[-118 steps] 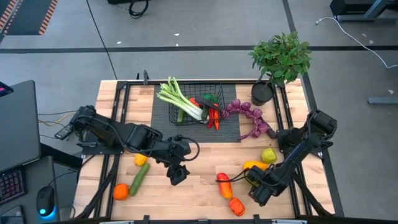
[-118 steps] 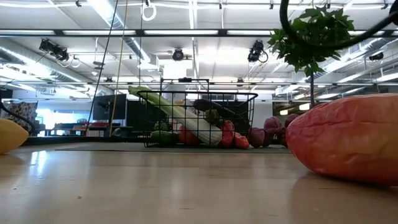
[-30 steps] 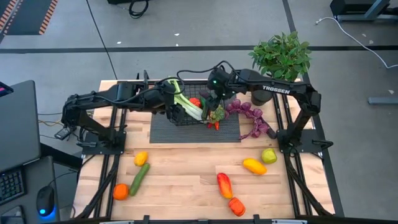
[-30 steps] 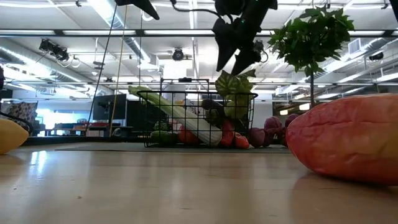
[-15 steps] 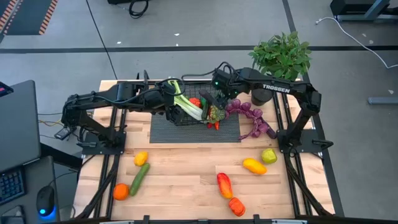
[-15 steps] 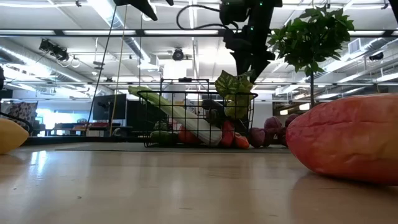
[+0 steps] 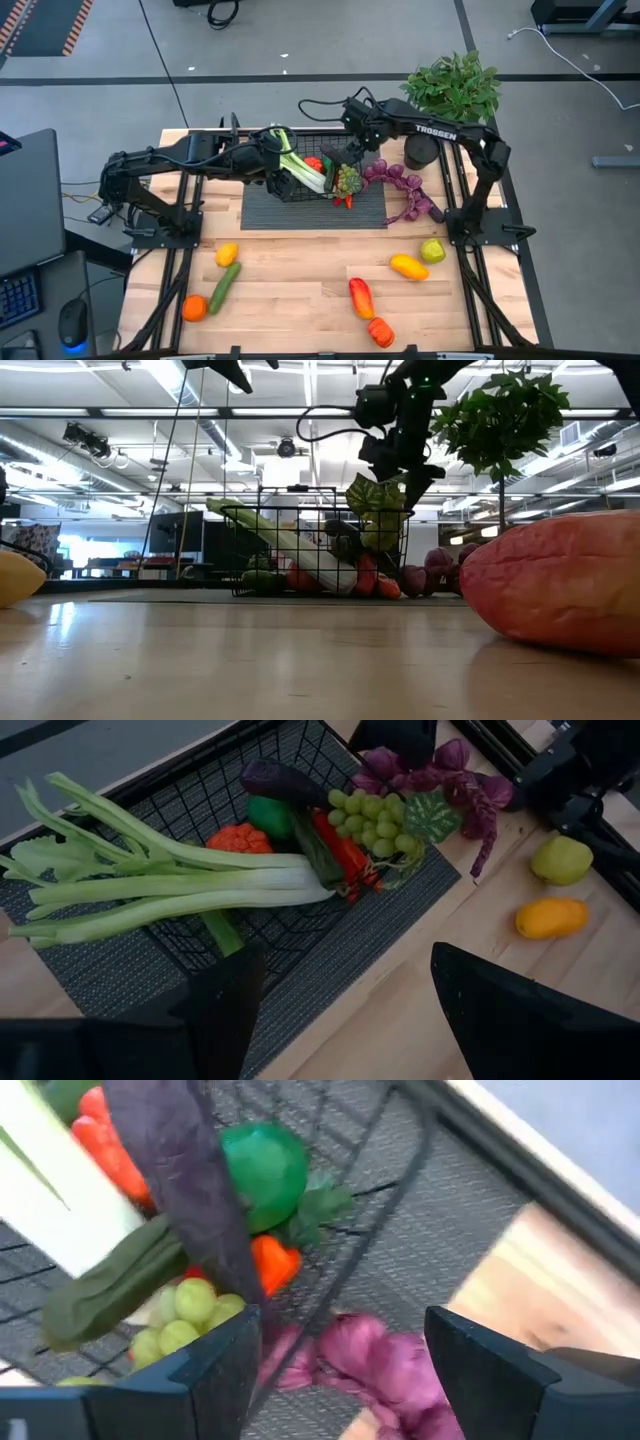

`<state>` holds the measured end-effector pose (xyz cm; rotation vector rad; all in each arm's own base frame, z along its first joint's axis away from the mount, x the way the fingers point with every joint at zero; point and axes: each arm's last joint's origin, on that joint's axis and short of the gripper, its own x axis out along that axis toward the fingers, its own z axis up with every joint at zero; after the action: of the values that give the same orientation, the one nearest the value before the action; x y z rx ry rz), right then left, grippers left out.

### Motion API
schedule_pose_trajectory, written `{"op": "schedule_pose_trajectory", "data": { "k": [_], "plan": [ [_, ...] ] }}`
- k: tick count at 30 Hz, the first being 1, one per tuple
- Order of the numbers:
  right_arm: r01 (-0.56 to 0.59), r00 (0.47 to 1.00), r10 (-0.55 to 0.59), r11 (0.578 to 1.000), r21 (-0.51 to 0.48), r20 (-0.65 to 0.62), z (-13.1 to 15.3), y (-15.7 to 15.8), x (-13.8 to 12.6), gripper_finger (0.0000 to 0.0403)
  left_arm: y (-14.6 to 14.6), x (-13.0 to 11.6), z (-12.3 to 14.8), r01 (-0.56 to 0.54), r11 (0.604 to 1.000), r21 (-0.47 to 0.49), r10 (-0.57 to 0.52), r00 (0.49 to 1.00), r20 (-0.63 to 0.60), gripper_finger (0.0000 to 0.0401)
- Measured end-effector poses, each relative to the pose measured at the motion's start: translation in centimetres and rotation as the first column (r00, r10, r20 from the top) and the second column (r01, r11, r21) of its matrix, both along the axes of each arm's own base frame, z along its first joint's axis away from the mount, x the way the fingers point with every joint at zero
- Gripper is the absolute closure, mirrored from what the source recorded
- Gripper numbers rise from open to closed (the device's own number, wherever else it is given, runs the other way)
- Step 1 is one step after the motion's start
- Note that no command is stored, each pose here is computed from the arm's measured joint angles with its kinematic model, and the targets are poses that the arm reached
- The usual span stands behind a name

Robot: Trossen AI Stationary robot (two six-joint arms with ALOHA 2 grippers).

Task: Build produce basket
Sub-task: Adjust the wire basket

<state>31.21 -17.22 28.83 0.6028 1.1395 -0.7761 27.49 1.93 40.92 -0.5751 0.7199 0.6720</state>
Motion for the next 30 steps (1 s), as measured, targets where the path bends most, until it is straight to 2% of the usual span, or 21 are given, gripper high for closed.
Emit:
{"op": "schedule_pose_trajectory", "data": {
  "k": [8, 13, 23, 30],
  "plan": [
    [-0.016, 0.999, 0.019, 0.995, 0.101, -0.029, -2.4, 0.1, 0.0, 0.0124, 0.0, -0.2, -0.1, -0.007, 1.0, -0.006, 0.007, 1.0, -0.021, 0.011],
    [-0.045, 0.998, 0.051, 0.986, 0.163, -0.034, -3.0, 0.6, -0.1, 0.0147, 0.0, -0.2, -0.2, -0.014, 1.0, -0.011, 0.014, 1.0, -0.024, 0.011],
    [-0.09, 0.995, 0.094, 0.983, 0.159, -0.018, -2.9, 1.7, 0.6, 0.0265, 0.0, -0.2, -0.2, -0.013, 1.0, -0.01, 0.013, 1.0, -0.025, 0.011],
    [-0.066, 0.998, 0.068, 0.982, 0.177, -0.006, -2.9, 2.3, 0.9, 0.0337, -0.2, -0.2, -0.2, -0.004, 1.0, -0.009, 0.004, 1.0, -0.025, 0.011]
  ]
}}
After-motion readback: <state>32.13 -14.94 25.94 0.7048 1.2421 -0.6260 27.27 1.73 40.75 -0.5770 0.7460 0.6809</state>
